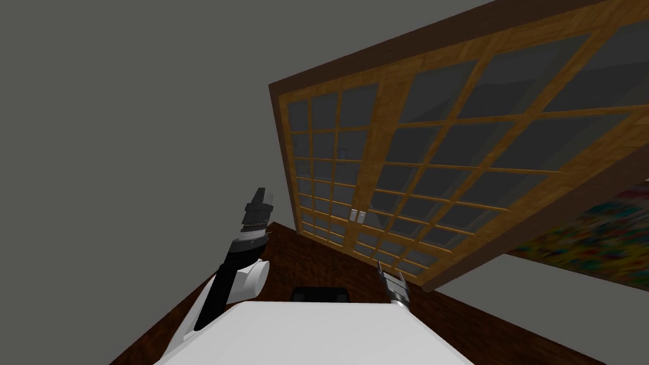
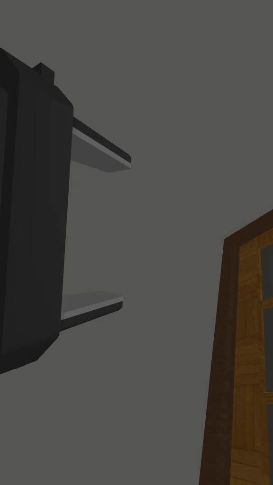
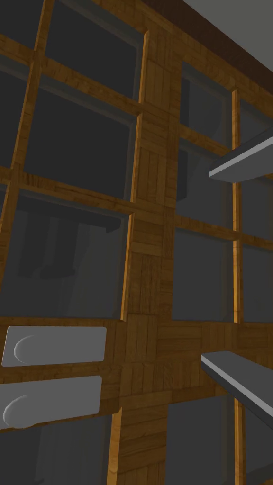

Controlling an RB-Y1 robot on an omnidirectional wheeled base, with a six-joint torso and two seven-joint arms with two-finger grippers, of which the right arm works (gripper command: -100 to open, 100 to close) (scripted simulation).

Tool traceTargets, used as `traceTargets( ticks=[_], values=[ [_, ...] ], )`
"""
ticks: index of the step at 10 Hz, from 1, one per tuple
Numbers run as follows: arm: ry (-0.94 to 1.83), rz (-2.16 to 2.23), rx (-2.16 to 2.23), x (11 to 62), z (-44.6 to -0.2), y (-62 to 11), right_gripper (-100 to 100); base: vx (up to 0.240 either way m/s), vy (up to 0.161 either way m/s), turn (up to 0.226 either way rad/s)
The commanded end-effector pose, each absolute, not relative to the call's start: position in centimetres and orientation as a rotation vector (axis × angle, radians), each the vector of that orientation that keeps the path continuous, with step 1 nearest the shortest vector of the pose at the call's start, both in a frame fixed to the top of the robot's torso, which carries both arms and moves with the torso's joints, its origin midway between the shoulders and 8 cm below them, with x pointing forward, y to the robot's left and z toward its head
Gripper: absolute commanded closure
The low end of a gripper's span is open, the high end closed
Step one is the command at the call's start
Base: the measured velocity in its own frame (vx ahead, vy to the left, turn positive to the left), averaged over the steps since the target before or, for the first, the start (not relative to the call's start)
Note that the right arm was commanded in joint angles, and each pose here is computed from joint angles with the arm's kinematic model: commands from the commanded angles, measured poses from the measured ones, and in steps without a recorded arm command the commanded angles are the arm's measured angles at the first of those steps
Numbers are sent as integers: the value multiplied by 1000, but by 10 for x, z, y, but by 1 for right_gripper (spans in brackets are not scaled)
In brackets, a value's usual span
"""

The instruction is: Pull the door open

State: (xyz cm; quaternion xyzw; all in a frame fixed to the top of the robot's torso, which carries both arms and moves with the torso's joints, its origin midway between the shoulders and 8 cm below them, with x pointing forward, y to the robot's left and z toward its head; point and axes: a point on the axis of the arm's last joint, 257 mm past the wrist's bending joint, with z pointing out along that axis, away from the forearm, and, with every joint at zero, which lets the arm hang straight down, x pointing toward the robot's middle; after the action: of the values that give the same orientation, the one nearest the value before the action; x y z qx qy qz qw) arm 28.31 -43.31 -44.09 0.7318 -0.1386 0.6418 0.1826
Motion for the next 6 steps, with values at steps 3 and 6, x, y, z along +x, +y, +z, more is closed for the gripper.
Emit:
traceTargets(
  ticks=[3,6],
  values=[
    [-403,1693,2081,242,-455,-467,-100,-120,13,-66],
    [-424,1570,2078,197,-466,-510,-100,-157,-13,-72]
  ],
)
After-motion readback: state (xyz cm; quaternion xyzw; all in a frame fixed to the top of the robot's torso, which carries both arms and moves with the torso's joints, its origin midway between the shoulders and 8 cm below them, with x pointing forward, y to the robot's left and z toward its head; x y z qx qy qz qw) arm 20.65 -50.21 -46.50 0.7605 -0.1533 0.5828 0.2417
